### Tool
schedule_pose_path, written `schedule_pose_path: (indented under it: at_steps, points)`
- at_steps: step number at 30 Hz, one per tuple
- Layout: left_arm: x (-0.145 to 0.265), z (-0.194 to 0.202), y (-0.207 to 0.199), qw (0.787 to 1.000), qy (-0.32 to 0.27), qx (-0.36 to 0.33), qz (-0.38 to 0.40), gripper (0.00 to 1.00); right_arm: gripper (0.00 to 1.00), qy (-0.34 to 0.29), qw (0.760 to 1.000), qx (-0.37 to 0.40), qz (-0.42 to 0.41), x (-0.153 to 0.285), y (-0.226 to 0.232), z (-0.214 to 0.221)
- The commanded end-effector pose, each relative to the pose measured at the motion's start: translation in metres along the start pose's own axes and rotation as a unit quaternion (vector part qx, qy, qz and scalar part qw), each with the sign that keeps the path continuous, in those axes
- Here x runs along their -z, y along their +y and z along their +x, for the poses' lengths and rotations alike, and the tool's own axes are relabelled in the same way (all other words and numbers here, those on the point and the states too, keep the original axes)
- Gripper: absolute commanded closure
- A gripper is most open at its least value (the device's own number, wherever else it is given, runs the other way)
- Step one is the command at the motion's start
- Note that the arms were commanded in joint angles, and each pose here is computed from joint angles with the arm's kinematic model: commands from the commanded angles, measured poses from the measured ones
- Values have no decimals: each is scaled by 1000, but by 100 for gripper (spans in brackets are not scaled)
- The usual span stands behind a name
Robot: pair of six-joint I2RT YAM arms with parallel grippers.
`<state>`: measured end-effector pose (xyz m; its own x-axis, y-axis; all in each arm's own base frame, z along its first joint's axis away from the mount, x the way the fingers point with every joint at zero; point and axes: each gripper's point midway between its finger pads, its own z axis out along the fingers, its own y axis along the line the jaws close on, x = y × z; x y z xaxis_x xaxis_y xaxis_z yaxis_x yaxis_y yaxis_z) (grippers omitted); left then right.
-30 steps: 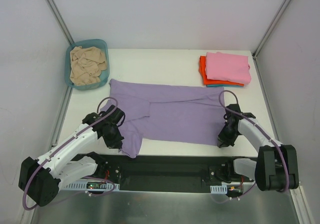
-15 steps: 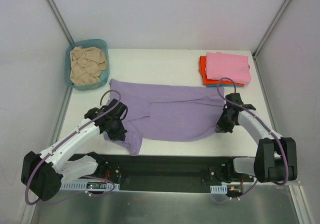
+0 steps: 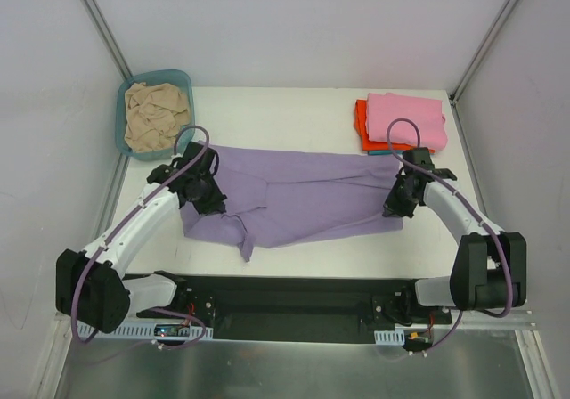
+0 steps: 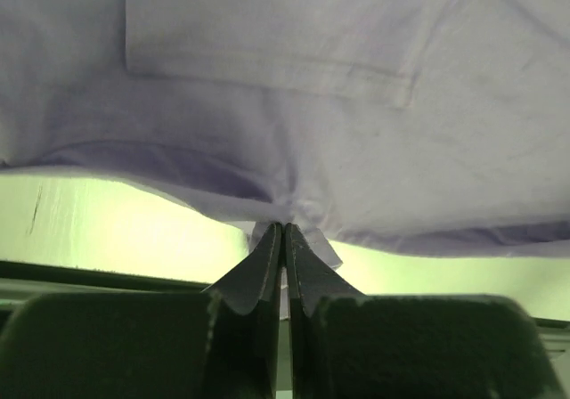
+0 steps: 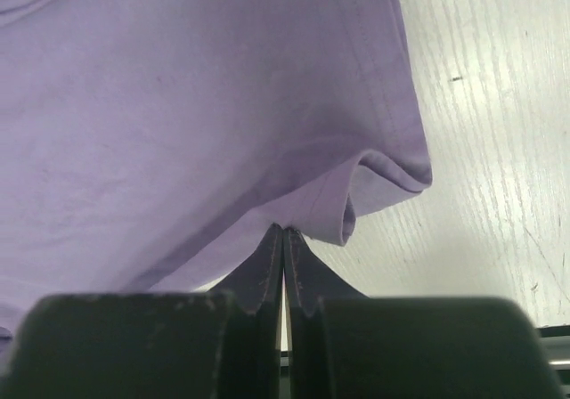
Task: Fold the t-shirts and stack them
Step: Fold the other side of the tshirt into a rectangle
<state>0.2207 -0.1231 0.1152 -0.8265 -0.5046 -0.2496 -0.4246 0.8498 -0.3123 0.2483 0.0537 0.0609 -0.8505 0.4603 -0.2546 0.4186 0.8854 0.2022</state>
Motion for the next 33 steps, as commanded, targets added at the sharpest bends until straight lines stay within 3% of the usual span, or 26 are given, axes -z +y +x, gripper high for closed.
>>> schedule_pose_path:
  at_steps: [1, 17, 33]
  points:
    - [10, -34, -26, 998, -31, -15, 45, 100, 99, -16, 1000, 2, 5, 4, 9, -20]
    - [24, -101, -38, 992, -111, -43, 42, 100, 99, -78, 994, 1, 71, 21, -7, -55]
    - [28, -151, -58, 983, -157, -72, 60, 100, 99, -85, 993, -4, 86, 24, -7, -72]
